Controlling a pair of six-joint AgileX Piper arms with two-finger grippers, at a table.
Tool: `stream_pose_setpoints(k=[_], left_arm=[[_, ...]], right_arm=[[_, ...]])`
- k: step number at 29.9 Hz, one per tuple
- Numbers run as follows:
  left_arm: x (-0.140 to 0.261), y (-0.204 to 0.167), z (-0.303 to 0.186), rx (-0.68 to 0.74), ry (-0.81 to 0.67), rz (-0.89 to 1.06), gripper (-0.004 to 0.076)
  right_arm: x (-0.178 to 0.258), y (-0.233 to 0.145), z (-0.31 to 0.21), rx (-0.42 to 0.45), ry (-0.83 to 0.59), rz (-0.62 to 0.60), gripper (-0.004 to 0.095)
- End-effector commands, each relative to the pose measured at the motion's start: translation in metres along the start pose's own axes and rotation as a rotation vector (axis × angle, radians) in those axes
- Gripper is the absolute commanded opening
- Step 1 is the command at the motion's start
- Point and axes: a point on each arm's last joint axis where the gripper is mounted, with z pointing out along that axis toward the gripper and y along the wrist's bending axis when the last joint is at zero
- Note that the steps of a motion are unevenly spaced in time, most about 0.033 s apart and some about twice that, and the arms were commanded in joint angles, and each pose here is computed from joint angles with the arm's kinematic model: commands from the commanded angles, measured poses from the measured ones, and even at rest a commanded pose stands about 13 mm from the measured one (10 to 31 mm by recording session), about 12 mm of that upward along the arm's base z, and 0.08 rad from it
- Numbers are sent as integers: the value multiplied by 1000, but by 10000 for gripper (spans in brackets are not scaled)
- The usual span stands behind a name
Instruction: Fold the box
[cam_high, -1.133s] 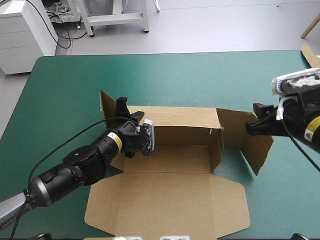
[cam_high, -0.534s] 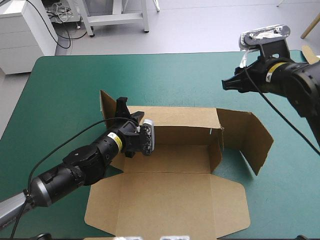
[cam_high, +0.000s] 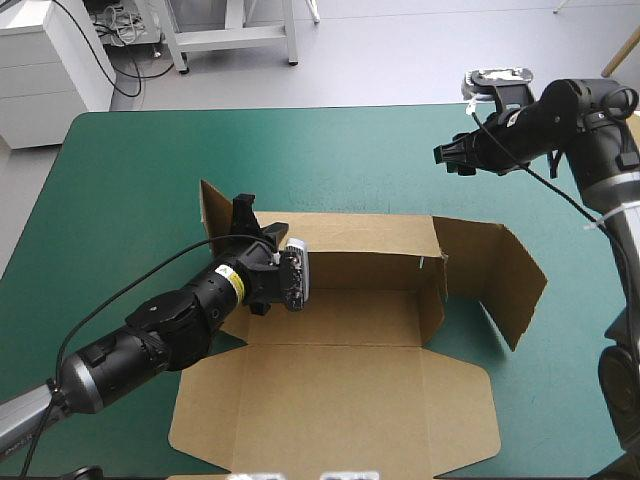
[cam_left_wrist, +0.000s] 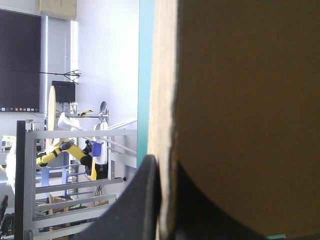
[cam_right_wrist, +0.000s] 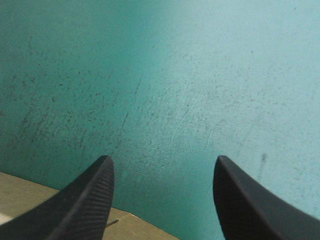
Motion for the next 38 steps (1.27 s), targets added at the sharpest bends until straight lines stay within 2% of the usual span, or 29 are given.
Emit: stream_pose_setpoints(k=[1,15,34,38], left_arm=[[-5,10,-9,-35,-40,-39,-8],[-5,10,-9,-35,-40,-39,-8],[-5,10,-9,-35,-39,-39,-8],[-5,10,-9,-35,-39,-39,-8]], right_arm=[[-9,1,-7,-27,-76,-9,537],[11,1,25,-42,49,-23,537],[56,6,9,-60,118,-19,537],[64,10,3,-95,113,-8,484]])
